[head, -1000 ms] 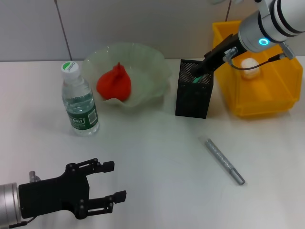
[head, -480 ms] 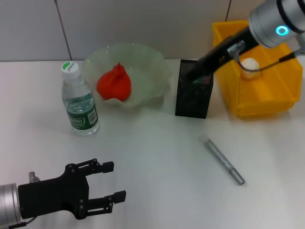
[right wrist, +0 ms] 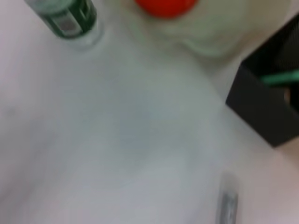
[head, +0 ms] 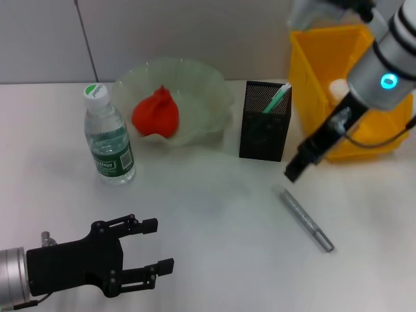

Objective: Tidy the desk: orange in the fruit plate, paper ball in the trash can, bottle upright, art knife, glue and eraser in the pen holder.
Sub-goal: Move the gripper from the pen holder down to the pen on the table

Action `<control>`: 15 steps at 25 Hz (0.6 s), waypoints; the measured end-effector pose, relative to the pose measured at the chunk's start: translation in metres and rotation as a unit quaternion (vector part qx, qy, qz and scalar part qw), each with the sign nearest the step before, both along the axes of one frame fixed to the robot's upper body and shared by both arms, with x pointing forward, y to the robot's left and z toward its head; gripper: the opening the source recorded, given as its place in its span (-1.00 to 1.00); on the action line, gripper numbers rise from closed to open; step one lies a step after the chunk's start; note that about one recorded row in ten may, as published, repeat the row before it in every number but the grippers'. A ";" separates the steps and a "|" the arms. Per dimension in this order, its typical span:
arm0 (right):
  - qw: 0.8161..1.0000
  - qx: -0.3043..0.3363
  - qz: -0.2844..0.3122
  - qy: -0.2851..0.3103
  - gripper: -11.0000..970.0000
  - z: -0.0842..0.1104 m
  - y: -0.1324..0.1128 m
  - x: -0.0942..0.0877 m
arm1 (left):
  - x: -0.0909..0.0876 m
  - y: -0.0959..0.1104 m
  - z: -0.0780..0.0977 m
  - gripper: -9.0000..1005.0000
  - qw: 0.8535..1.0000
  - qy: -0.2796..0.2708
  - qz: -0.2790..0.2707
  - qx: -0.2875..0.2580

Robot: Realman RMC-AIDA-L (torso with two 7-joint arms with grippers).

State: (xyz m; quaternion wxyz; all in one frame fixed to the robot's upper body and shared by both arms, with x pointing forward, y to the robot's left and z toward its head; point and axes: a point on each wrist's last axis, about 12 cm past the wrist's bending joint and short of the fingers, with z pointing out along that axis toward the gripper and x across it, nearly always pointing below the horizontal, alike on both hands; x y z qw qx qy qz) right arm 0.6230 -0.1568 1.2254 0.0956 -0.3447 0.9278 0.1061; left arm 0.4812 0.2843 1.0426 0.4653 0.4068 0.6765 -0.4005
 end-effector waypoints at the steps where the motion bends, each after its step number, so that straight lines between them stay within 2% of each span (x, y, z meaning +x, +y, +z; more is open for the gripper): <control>1: 1.000 -0.008 -0.001 0.009 0.25 -0.005 0.001 -0.001 | 0.000 0.000 0.000 0.57 1.000 0.000 0.000 0.000; 15: 0.995 -0.094 -0.014 0.010 0.24 -0.051 0.017 -0.004 | 0.003 0.000 0.003 0.57 1.000 -0.001 0.001 -0.003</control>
